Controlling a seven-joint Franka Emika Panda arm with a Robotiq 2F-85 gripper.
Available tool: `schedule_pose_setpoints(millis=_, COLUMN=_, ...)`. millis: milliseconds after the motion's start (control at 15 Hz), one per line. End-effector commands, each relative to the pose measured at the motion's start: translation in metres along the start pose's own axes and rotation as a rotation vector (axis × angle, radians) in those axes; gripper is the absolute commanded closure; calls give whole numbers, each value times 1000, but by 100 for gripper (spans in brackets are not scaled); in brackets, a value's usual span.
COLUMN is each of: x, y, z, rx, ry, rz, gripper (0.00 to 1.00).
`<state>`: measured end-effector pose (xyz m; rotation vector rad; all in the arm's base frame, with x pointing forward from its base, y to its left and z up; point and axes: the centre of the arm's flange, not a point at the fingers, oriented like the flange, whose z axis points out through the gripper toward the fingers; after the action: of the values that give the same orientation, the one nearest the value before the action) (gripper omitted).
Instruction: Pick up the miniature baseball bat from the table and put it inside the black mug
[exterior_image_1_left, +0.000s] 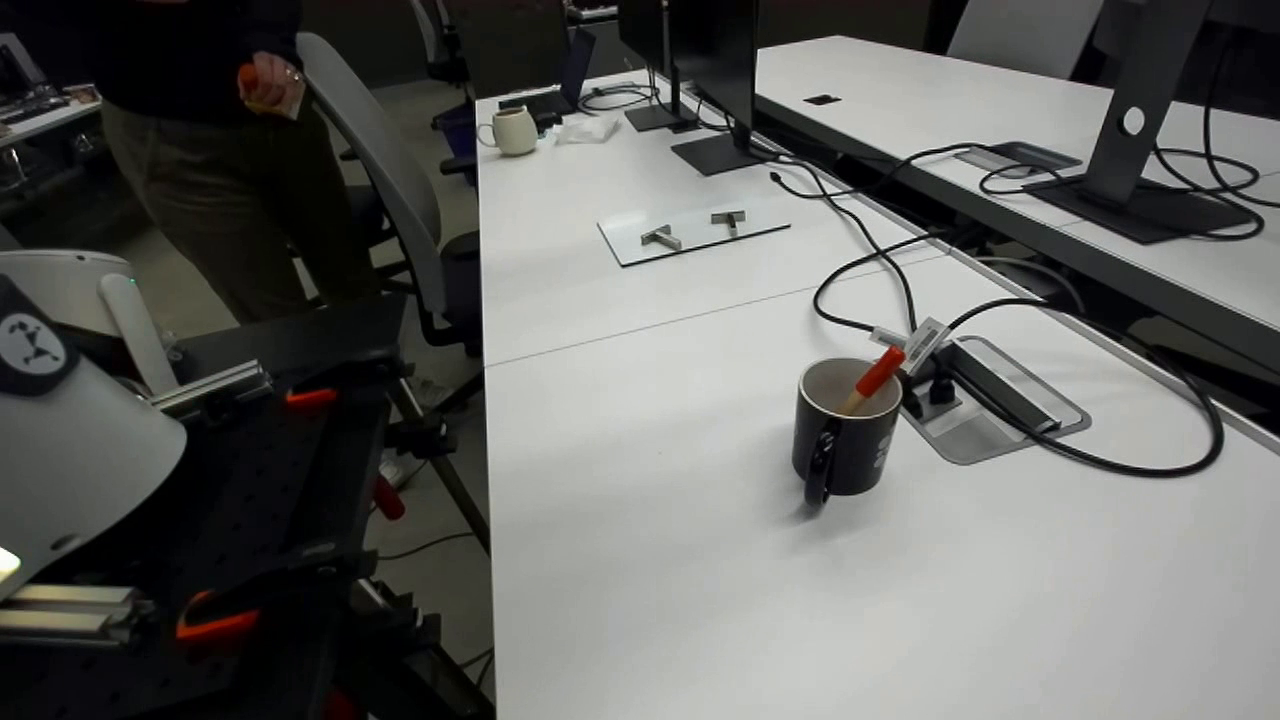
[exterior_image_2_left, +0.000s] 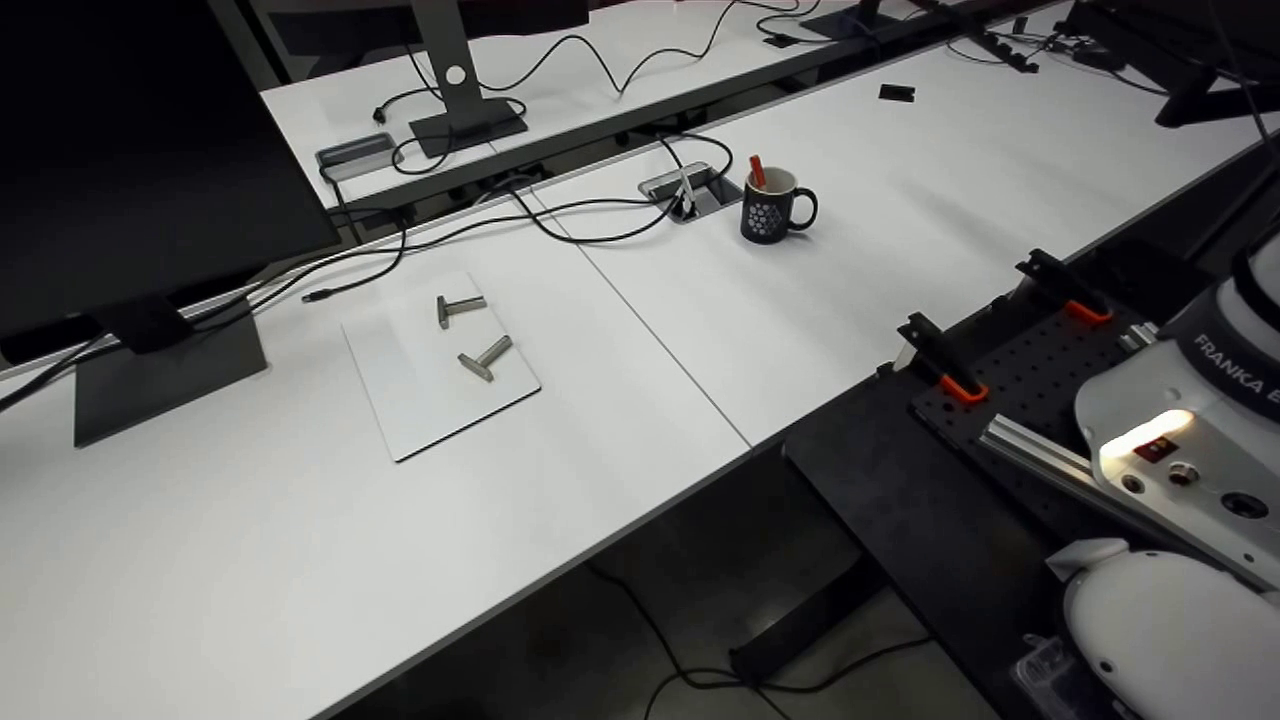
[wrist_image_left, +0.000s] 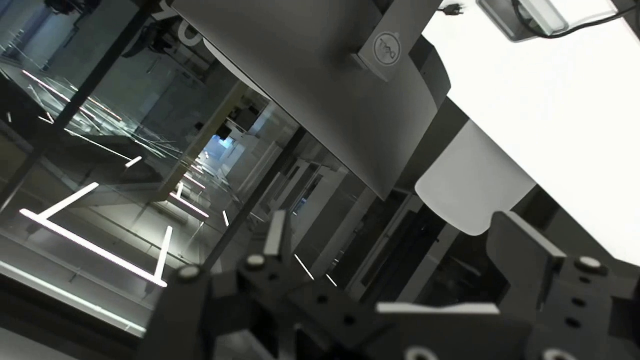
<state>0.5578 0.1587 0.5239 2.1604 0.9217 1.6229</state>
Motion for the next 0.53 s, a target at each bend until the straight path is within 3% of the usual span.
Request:
schedule_pose_setpoints(millis=0, x=-79, y=2, z=-3, rx=-26, ry=39, rz=70, gripper=0)
schedule_pose_setpoints(millis=467, x=-105, y=42, z=-7, rx=-90, ry=36, rz=189, gripper=0)
